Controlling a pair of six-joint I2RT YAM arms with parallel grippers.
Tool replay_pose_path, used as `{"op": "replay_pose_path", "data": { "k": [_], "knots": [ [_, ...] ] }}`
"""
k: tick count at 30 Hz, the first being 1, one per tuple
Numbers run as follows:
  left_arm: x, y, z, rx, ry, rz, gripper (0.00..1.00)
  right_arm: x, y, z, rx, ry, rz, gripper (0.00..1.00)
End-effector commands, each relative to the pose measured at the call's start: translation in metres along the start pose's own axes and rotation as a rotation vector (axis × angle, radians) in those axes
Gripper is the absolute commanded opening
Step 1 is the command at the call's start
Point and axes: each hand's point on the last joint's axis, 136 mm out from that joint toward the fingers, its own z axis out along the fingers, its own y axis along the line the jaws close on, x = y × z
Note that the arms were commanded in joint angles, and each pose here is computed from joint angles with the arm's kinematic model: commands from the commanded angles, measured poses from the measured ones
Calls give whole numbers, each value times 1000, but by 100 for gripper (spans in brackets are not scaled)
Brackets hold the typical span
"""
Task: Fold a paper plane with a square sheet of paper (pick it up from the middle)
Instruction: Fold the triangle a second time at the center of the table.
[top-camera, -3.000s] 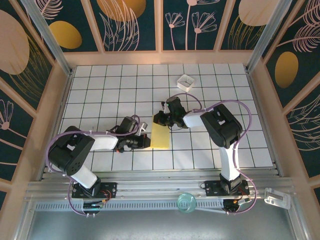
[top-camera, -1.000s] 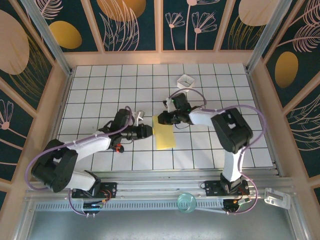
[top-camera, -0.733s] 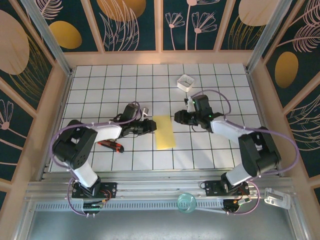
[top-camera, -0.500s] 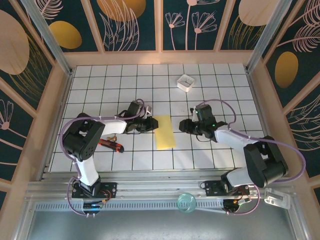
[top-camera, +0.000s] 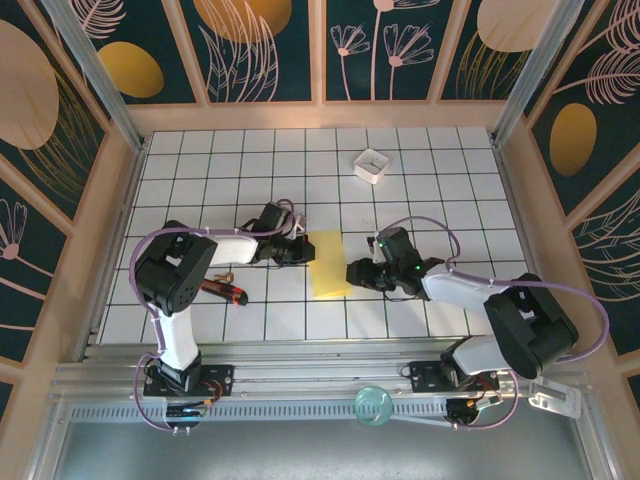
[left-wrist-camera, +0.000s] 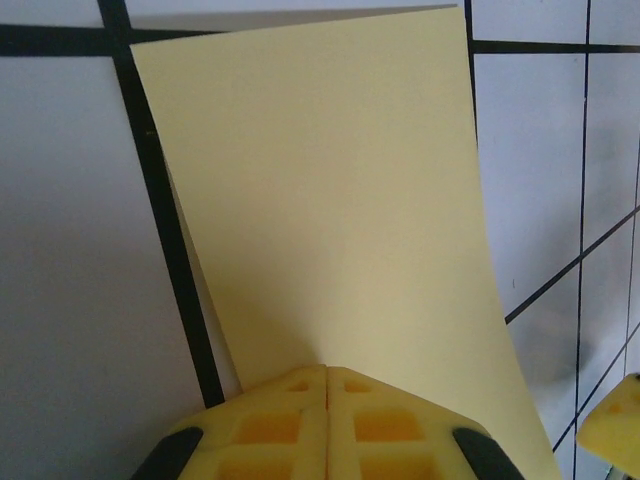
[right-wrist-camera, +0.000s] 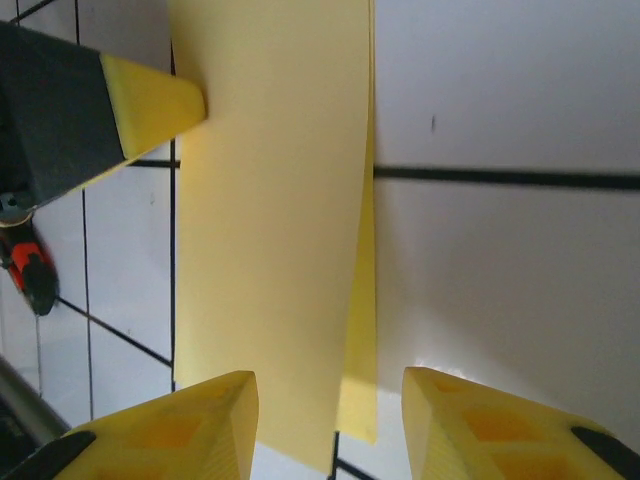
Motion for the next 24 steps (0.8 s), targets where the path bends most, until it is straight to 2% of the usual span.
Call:
{"op": "replay_pose_path", "data": {
  "k": [1,10,21,24],
  "knots": [
    [26,25,10,-72,96,-10,8,9,9,2,-59,25,64,42],
    [27,28,12,-81,101,-4,8,16,7,11,-87,38,116,41],
    [24,27,12,-84,100,5,8,12,15,20,-135,42,154,25],
    [23,26,12,-85,101,10,8,8,14,21,-125,31,159,24]
  ]
}}
